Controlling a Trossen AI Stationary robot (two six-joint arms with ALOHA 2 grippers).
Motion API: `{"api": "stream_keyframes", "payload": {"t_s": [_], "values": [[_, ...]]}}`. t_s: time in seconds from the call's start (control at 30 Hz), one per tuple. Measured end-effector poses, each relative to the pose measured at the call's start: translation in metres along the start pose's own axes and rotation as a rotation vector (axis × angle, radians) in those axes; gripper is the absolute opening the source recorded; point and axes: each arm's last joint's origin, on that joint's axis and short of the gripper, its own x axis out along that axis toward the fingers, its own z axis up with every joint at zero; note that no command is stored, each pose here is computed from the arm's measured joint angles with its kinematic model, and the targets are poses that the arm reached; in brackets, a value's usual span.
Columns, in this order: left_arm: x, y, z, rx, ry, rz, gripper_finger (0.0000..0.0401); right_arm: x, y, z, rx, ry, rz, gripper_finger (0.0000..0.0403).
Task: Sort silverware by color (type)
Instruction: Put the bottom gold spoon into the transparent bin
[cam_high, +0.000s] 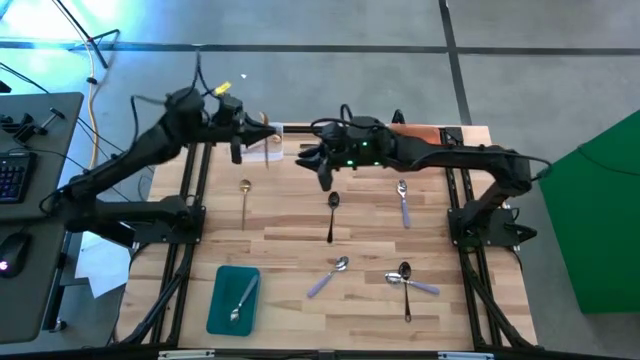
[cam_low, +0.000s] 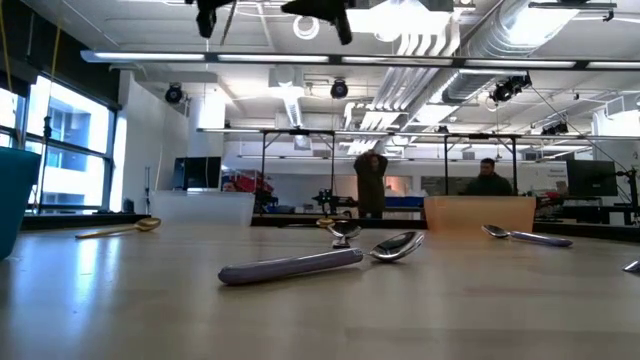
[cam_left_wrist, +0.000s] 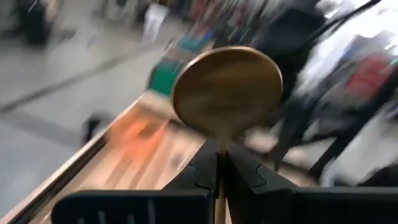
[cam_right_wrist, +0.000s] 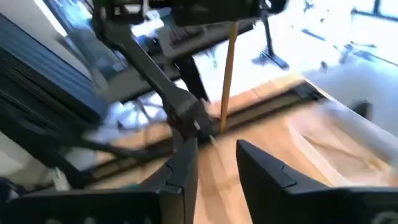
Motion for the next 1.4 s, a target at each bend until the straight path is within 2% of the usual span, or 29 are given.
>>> {"api": "stream_keyframes", "payload": {"t_s": [0.13, 0.27, 0.47, 0.6, 0.97, 1.13, 1.27, 1.4], "values": [[-0.005, 0.024, 0.002, -0.017, 0.257, 0.166, 0.0001, -0.034, 0.01, 0.006, -0.056, 0.053, -0.085, 0.0058], [0.01, 0.057, -0.01, -0.005, 0.531, 0.305, 0.0001, -0.066, 0.018, 0.011, -0.108, 0.083, -0.171, 0.001], [0.043, 0.12, -0.036, 0.072, 0.843, 0.467, 0.0001, -0.106, 0.026, 0.019, -0.125, 0.065, -0.28, 0.0011], [0.062, 0.152, -0.054, 0.139, 0.992, 0.483, 0.0, -0.124, 0.036, 0.021, -0.135, 0.04, -0.295, 0.0001], [0.092, 0.204, -0.101, 0.15, 1.124, 0.426, 0.0, -0.132, 0.058, 0.014, -0.125, 0.026, -0.314, 0.0], [0.097, 0.213, -0.112, 0.187, 1.174, 0.412, 0.0, -0.132, 0.065, 0.011, -0.134, 0.024, -0.312, 0.0], [0.101, 0.216, -0.11, 0.224, 1.127, 0.426, 0.0, -0.133, 0.069, 0.01, -0.13, 0.027, -0.299, 0.0], [0.102, 0.215, -0.11, 0.233, 1.119, 0.389, 0.0, -0.133, 0.072, 0.008, -0.127, 0.033, -0.289, 0.0]]}}
